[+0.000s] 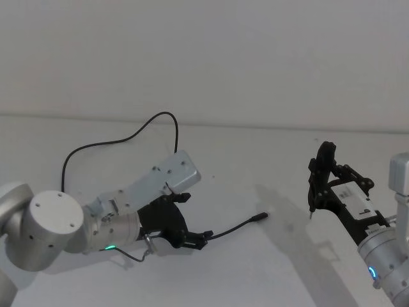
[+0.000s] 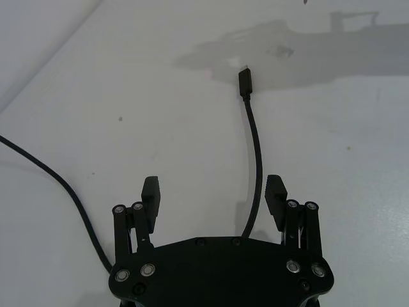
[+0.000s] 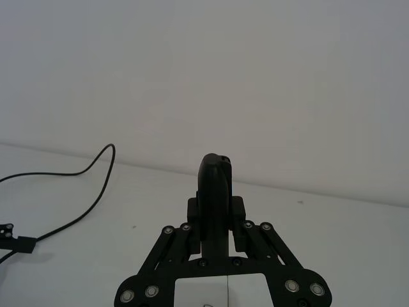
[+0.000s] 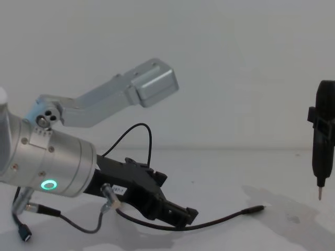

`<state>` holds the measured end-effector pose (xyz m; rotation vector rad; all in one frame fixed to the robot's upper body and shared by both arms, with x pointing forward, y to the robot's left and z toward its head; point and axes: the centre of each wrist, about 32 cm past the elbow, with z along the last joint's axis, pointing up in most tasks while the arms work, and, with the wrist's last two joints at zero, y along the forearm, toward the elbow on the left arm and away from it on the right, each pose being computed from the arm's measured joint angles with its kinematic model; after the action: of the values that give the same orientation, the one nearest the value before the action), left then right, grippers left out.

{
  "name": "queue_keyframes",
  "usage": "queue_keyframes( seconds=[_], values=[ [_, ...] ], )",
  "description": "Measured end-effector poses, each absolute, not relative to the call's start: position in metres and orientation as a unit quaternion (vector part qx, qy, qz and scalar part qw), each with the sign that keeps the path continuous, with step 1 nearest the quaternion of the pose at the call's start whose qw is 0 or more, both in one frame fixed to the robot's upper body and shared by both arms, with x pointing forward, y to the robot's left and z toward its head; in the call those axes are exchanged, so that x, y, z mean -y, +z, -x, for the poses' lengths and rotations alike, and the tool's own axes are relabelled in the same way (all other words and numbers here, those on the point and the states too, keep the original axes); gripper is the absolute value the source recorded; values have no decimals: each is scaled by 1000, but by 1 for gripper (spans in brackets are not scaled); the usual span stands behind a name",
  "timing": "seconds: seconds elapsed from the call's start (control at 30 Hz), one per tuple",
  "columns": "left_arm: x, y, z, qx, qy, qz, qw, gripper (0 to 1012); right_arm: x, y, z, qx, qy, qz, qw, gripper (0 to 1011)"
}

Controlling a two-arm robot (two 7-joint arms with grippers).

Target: Pick up the data cable with the one hand.

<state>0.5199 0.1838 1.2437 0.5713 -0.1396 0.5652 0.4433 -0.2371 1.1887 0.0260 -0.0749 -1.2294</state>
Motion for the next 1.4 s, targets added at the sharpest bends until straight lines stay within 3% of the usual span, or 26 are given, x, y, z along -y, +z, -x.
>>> queue_keyframes(
  seconds=[1.03, 1.3, 1.4],
  values=[
    [-161, 1230, -526, 72, 273, -305, 910, 1002, 237, 1189, -443, 35, -577, -12, 816, 268],
    [-158, 1229, -527, 72, 273, -309, 908, 853, 237, 1189, -443, 35, -577, -12, 816, 268],
    [-158, 1229, -527, 72, 274, -310, 908, 752, 237, 1189, -443, 35, -577, -12, 816, 268]
  ],
)
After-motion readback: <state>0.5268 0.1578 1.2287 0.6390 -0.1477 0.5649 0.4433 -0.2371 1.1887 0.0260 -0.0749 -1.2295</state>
